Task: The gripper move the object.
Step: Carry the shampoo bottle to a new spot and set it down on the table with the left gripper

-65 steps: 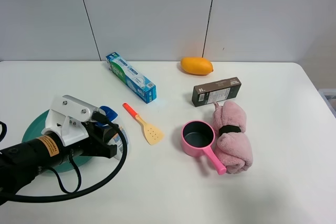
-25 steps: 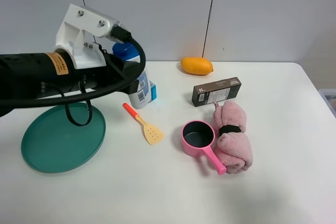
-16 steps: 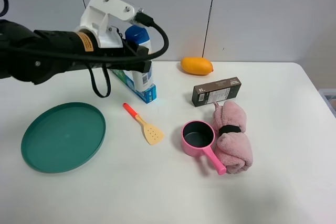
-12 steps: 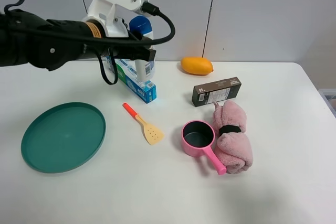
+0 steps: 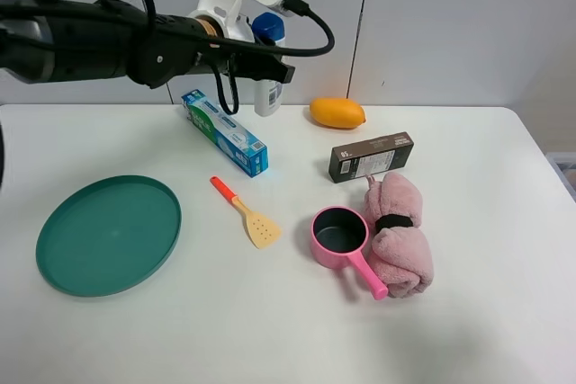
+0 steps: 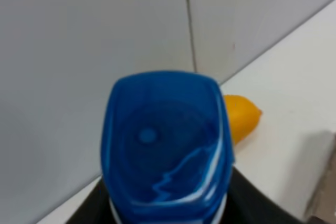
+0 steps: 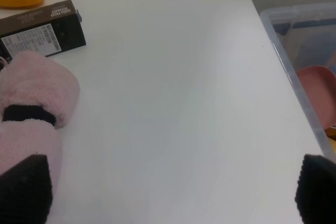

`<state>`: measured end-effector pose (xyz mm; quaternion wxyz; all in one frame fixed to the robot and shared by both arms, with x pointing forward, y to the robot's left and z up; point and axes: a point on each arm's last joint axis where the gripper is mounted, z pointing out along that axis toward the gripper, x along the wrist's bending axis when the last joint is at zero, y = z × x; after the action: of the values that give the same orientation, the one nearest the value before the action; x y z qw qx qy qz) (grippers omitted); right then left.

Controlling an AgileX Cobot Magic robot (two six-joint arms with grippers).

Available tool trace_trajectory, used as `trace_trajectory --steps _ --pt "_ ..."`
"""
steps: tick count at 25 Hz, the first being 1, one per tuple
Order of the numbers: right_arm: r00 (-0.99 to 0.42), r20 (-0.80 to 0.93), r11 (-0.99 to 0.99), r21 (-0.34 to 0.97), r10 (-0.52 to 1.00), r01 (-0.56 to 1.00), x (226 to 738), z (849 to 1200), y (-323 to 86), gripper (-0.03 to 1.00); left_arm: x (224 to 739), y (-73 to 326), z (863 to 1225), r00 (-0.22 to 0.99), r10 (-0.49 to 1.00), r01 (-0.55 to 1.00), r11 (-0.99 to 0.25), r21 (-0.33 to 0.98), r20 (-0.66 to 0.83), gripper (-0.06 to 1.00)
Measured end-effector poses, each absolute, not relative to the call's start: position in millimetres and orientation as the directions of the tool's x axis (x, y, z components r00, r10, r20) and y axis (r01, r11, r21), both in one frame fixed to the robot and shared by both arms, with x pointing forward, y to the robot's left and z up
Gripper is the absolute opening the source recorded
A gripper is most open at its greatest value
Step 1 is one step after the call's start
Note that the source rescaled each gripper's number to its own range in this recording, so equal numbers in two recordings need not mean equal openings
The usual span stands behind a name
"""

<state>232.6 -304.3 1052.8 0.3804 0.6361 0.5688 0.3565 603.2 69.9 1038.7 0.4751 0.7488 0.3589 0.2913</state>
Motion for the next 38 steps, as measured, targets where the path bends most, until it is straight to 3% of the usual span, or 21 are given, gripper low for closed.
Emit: trace_trajectory --steps 19,38 --pt "0.099 0.021 -0.063 0.890 0.995 0.452 232.6 1052.8 -304.3 1.00 635.4 64.2 976.6 0.566 0.819 0.315 -0.321 0.893 0.095 0.00" --pt "0.099 0.021 -0.063 0.890 0.995 0.452 232.6 1052.8 -304.3 1.00 655.3 48.1 965.2 0.559 0.827 0.307 -0.266 0.914 0.053 0.00"
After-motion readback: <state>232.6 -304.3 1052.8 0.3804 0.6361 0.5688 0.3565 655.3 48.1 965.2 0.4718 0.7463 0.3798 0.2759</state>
